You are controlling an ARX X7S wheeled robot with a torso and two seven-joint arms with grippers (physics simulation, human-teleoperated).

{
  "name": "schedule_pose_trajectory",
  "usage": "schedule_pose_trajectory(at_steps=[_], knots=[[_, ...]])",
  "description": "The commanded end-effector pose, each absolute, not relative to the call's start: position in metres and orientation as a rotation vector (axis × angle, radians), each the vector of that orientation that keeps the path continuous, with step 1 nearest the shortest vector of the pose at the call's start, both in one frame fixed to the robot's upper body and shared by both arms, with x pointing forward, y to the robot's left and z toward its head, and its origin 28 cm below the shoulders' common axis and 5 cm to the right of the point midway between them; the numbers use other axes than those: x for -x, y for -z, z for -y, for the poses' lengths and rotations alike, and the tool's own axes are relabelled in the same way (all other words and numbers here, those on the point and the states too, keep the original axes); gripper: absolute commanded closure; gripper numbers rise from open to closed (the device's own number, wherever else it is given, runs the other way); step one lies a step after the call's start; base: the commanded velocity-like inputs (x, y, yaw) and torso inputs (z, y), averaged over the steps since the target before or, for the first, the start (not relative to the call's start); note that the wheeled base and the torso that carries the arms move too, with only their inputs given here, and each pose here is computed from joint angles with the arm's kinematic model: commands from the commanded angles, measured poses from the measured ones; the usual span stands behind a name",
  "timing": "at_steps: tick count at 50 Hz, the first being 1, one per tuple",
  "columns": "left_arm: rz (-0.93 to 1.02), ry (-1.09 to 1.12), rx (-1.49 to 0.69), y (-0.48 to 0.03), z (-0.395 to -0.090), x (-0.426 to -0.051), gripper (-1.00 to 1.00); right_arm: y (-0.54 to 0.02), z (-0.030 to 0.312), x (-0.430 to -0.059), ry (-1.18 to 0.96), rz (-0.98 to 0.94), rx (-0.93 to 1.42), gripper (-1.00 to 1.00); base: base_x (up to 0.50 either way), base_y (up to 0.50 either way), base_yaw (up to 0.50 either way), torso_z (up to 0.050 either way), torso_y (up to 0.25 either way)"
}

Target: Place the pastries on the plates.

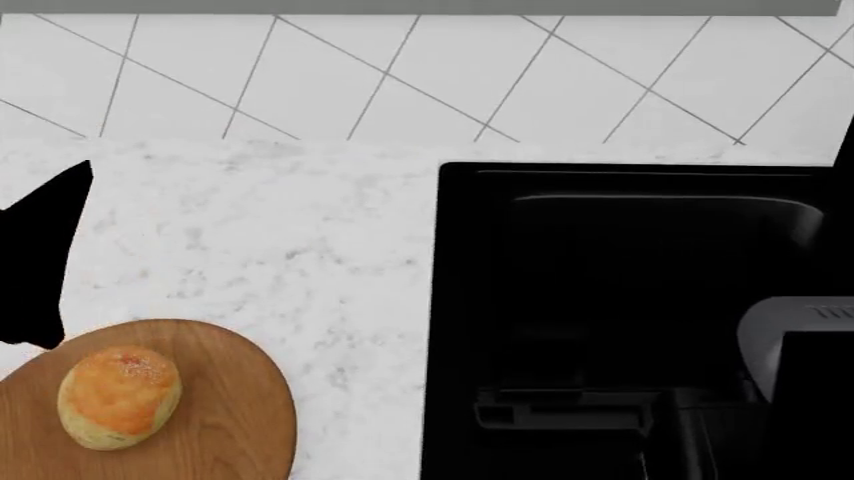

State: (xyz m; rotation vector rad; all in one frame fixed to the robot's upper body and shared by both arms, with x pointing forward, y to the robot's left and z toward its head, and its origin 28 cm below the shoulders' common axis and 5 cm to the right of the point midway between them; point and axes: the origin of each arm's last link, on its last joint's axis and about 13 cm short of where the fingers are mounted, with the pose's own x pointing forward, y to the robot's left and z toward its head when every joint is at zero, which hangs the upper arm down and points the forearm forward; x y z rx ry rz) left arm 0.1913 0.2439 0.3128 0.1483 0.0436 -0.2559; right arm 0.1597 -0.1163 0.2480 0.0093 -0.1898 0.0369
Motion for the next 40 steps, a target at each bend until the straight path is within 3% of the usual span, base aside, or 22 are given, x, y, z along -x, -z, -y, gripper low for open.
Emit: schedule_pose_trajectory(at_steps=[1, 40], knots=[[0.093, 0.189, -0.081, -0.305, -0.247, -0.164, -1.0, -0.251, 0.117, -0.158, -0.042, 0.216, -0.006, -1.0, 0.0, 0.0, 0.0, 0.0, 0.0], [0.194, 0.124, 0.008, -0.286, -0.247, -0.142, -1.0, -0.261, 0.116, -0.151, -0.045, 0.285, -0.016, -1.0, 0.0, 0.0, 0.0, 0.0, 0.0]])
